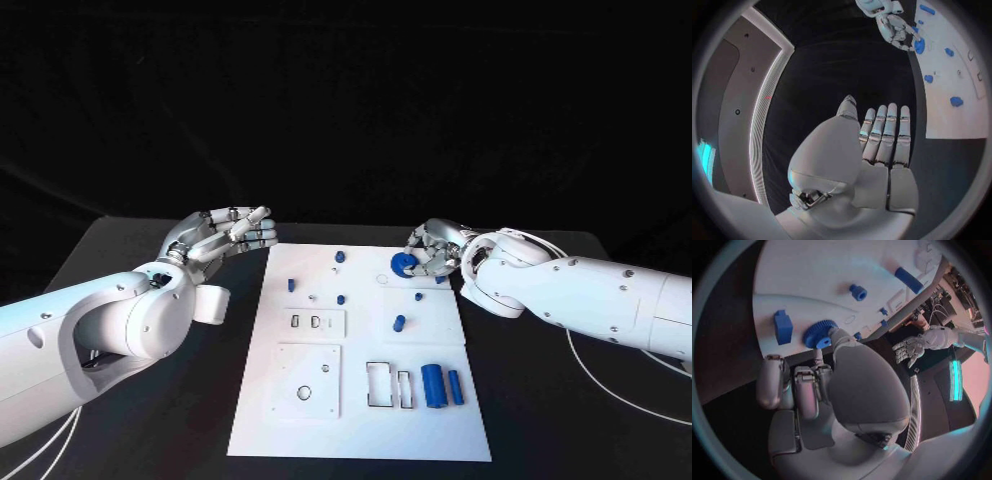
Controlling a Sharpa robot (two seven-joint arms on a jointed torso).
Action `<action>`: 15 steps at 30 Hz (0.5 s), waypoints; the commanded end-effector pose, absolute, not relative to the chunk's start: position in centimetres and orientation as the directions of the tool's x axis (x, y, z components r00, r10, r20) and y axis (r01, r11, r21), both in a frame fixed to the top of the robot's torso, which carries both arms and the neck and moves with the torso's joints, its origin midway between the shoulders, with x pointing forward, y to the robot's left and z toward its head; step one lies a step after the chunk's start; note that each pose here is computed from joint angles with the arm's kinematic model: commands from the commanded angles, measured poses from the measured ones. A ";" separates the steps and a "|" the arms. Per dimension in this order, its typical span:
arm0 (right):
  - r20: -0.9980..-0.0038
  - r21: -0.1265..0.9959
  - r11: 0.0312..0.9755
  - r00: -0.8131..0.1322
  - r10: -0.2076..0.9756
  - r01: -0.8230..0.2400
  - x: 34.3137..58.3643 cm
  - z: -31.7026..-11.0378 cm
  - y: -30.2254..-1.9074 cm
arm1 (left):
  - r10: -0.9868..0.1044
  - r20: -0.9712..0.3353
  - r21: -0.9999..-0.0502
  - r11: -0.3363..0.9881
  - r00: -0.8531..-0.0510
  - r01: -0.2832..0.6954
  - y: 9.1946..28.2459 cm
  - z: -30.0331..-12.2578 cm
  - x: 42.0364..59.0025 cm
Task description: Assemble the parts on the task board
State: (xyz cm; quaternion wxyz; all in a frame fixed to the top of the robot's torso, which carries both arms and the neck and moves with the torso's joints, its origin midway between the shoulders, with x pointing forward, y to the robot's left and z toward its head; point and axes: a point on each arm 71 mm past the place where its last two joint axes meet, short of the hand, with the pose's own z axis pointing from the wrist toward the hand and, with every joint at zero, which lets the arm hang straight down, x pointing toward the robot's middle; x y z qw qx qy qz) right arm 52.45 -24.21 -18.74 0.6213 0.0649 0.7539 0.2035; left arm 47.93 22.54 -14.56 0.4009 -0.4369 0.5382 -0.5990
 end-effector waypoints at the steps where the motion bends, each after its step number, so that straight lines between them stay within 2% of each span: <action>1: -0.912 0.370 0.918 -0.243 0.329 -0.146 52.2 -19.5 -24.2 | -0.945 0.099 -0.994 -0.108 -0.313 0.011 22.4 -14.5 47.9; 15: -0.945 0.325 0.930 -0.109 0.310 -0.170 52.1 -18.5 -24.0 | -0.944 0.099 -0.994 -0.107 -0.314 0.008 22.4 -14.5 47.9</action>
